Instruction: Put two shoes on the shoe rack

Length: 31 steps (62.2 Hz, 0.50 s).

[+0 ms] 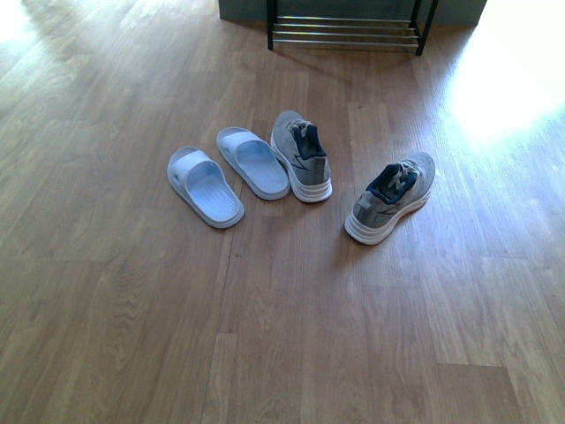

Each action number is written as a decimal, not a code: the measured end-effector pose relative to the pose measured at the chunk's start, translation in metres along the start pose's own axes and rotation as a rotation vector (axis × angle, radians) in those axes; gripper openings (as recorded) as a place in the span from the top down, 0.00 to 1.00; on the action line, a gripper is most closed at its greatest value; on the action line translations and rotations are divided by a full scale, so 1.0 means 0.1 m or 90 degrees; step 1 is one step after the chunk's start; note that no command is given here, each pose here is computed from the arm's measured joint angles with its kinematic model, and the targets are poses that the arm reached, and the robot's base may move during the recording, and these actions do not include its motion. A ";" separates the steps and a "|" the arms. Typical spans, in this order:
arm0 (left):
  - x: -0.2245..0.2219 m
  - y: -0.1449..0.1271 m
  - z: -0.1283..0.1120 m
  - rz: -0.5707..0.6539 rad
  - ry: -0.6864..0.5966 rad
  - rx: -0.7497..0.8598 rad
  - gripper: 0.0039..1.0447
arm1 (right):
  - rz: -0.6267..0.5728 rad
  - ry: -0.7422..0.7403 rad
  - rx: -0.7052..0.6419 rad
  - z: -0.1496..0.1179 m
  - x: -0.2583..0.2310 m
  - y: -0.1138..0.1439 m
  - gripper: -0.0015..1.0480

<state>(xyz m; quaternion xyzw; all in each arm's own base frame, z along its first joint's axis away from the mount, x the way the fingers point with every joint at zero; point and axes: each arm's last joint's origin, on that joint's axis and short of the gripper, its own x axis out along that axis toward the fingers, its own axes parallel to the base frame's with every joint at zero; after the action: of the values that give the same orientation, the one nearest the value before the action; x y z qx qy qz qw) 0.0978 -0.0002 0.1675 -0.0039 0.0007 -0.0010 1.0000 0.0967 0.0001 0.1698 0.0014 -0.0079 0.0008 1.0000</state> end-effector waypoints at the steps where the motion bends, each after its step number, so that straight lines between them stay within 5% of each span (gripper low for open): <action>1: 0.00 0.00 0.00 0.000 0.000 0.000 0.09 | 0.000 0.000 0.000 0.00 0.00 0.00 0.09; 31: 0.00 0.00 0.00 0.000 0.000 0.000 0.09 | 0.000 0.000 0.000 0.00 0.00 0.00 0.09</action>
<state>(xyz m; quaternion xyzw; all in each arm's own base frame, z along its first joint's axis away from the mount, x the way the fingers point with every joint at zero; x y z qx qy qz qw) 0.0978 -0.0002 0.1675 -0.0039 0.0005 -0.0010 1.0000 0.0967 0.0001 0.1698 0.0014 -0.0079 0.0008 1.0000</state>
